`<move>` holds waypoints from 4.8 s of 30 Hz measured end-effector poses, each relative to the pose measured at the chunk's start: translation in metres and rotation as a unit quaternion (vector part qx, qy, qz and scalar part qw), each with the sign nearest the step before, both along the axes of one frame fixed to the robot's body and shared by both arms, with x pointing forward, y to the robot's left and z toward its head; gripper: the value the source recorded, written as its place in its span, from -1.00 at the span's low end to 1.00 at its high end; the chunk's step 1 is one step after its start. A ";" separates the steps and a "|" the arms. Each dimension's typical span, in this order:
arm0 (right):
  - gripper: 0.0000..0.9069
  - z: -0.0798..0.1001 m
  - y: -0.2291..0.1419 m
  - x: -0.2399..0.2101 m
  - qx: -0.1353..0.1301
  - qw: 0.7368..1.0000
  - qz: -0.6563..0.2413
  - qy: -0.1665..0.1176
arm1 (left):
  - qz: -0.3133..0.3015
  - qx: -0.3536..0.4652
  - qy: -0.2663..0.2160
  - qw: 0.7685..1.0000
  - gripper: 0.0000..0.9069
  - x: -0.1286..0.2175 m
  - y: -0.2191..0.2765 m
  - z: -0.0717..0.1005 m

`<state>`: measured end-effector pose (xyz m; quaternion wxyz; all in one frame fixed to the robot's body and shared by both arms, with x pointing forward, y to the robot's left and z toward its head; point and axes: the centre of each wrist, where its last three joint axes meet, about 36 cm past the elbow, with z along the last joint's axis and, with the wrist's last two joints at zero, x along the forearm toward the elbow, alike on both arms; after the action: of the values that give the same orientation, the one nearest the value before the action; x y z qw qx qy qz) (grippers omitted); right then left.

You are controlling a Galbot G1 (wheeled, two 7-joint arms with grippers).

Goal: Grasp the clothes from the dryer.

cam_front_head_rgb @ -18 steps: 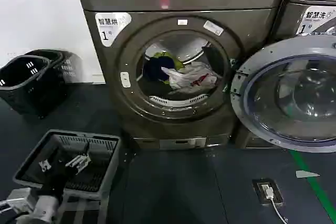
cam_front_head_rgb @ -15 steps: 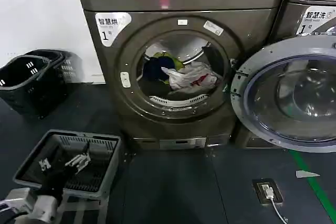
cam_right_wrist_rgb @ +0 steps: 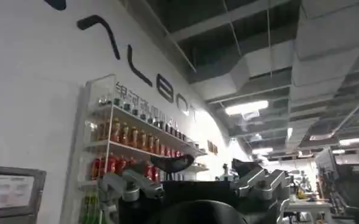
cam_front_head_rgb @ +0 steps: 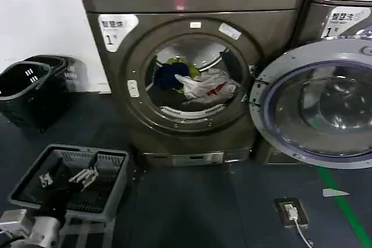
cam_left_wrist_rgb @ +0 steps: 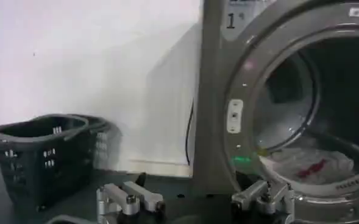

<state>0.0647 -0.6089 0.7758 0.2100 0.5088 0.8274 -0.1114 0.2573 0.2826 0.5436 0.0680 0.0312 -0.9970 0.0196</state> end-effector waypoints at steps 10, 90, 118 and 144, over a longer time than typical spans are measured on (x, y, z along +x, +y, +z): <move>1.00 -0.001 0.000 -0.001 -0.001 1.000 0.006 0.001 | -0.005 -0.007 0.001 1.000 1.00 0.001 -0.003 -0.002; 1.00 -0.007 0.020 0.006 -0.038 0.997 0.067 -0.008 | -0.047 -0.011 -0.017 0.999 1.00 0.014 -0.009 -0.012; 1.00 -0.008 0.019 0.002 -0.035 0.997 0.070 -0.014 | -0.048 -0.009 -0.021 0.999 1.00 0.013 -0.008 -0.010; 1.00 0.009 0.038 -0.007 -0.057 0.998 0.039 0.001 | -0.080 -0.027 -0.067 0.994 1.00 0.072 -0.004 -0.031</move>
<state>0.0580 -0.5711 0.7849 0.2420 0.4628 0.8393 -0.1510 0.3294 0.2785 0.5128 0.0030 -0.0517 -0.9977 0.0433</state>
